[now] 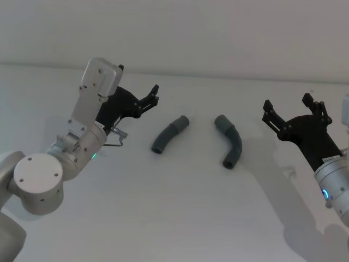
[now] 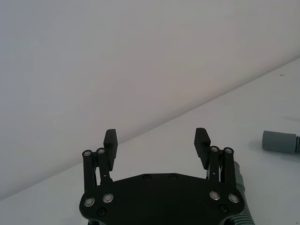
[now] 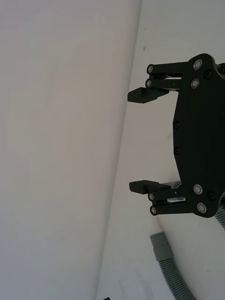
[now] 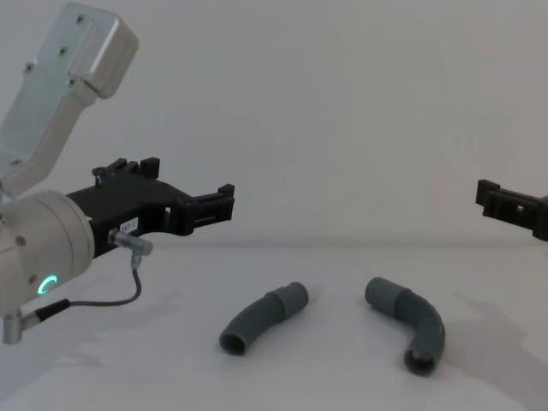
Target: Use both hands to pick up one end of the pipe from the table, align the ends, and insert them.
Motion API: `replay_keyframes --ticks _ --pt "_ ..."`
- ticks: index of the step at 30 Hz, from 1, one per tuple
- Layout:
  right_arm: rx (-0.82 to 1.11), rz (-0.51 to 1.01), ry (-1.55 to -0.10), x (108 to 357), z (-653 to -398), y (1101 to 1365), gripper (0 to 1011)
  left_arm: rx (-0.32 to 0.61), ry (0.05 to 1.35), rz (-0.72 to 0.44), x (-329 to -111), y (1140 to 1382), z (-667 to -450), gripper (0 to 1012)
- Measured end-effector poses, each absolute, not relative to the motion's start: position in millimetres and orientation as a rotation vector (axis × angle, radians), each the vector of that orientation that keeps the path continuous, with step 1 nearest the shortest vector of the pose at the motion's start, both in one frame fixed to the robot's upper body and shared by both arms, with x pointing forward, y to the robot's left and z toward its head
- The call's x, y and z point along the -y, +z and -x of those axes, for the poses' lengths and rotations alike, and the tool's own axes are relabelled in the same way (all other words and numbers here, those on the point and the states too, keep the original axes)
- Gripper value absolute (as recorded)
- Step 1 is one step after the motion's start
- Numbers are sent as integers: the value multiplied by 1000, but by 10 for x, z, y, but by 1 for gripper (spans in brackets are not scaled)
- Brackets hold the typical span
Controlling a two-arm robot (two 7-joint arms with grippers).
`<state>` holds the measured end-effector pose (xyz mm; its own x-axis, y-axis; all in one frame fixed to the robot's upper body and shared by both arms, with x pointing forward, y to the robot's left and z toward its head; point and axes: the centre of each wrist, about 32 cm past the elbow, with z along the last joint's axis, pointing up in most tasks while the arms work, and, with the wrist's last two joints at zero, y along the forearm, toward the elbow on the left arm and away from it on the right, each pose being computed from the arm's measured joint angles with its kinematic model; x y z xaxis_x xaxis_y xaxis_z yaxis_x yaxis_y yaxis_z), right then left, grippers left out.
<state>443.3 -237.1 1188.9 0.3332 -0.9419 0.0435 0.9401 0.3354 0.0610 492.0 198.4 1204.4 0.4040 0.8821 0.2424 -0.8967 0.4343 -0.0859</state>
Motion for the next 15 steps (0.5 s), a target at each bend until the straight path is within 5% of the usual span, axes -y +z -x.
replay_keyframes --ticks 15 --pt "75 -26 -1230 2371 -4433 11887 1003 267 1124 -61 -1984 12044 -4920 1001"
